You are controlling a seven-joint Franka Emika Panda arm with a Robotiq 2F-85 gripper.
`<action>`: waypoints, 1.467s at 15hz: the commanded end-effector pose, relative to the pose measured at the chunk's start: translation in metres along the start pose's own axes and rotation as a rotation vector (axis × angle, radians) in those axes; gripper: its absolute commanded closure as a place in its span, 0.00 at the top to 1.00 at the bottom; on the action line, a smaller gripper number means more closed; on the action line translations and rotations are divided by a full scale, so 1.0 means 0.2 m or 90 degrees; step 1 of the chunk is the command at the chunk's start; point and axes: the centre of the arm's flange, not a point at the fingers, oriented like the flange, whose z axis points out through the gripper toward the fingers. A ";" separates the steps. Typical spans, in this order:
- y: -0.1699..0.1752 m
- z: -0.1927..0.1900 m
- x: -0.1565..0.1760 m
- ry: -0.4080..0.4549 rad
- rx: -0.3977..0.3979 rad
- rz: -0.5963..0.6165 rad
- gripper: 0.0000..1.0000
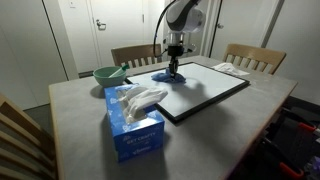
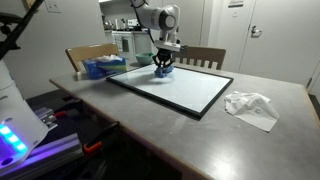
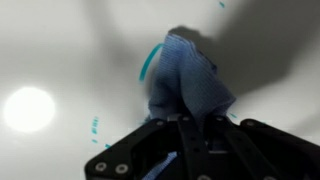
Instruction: Use the blue towel to clean the whiteboard
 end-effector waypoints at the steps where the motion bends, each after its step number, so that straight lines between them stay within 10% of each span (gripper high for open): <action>1: -0.12 0.13 0.09 -0.016 0.020 -0.043 0.03; 15: -0.29 0.28 -0.24 -0.002 0.049 0.020 0.03; 22: -0.19 0.37 -0.39 0.078 -0.067 0.086 0.03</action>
